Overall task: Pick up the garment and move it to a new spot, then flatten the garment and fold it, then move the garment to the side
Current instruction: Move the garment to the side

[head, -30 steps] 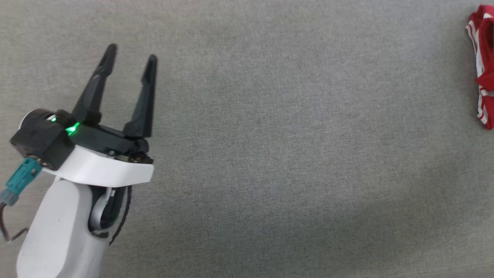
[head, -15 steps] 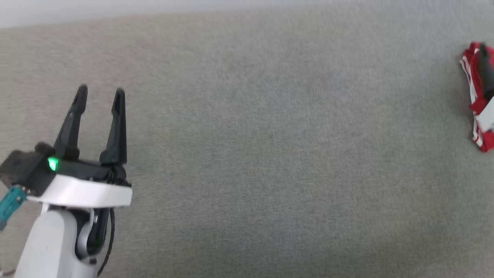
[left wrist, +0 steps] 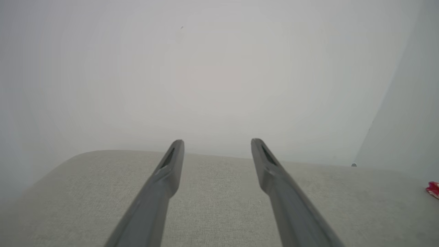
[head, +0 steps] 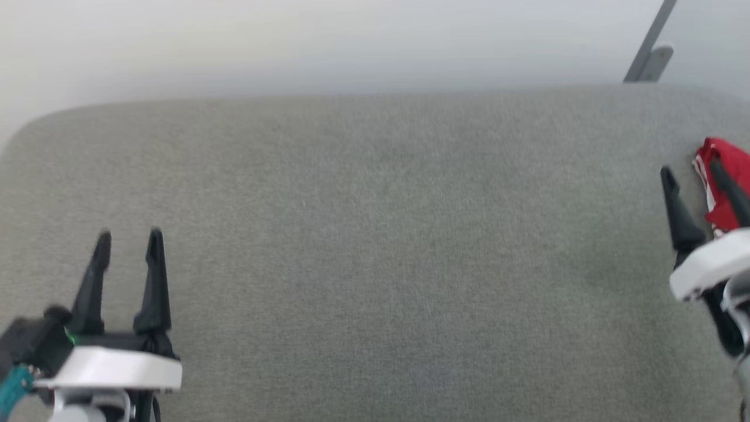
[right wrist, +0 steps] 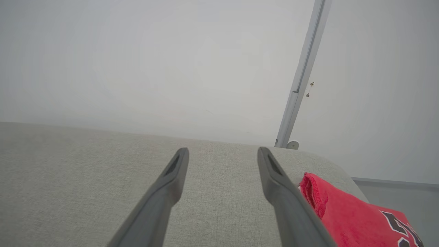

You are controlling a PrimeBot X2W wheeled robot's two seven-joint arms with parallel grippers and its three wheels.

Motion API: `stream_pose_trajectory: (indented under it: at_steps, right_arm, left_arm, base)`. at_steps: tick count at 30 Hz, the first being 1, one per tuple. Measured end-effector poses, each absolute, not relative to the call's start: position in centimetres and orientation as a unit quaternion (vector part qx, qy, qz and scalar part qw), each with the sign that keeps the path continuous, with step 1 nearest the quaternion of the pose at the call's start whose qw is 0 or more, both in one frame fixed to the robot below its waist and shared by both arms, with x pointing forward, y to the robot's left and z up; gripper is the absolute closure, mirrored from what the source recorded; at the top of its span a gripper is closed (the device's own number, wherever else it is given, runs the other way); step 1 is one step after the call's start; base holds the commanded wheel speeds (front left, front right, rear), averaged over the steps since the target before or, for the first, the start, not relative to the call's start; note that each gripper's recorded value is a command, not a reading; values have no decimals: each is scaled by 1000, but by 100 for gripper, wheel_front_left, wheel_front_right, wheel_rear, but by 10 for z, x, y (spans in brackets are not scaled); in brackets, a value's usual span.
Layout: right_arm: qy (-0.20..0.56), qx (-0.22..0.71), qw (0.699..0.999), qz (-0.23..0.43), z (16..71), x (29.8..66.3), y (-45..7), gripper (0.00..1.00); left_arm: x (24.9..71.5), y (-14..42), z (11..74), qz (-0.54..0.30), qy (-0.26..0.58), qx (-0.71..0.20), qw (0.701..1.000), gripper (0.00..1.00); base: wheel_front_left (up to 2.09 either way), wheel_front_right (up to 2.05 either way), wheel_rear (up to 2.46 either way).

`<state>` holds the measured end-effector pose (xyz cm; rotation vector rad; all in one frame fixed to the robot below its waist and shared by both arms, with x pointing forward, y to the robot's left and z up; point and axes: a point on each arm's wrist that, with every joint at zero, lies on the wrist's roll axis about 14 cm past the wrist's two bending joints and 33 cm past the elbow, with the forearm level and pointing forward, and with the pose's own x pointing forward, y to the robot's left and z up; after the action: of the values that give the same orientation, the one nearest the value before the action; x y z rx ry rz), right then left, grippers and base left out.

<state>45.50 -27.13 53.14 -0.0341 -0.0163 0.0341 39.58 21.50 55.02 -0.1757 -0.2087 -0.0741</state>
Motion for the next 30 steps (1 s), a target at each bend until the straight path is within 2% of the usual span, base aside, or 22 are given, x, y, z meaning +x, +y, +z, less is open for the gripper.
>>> stream_pose_trajectory:
  at_steps: [12, 30]
  right_arm:
    - [-52, 5, 998, 28, 537, 399, -245, 0]
    - [-76, 49, 996, -6, 536, 351, -240, 0]
  left_arm:
    - [347, 234, 533, -2, -81, -99, 992, 0]
    - [330, 233, 508, 12, -46, -118, 992, 0]
  base:
    - [0, 0, 0]
    - [0, 0, 0]
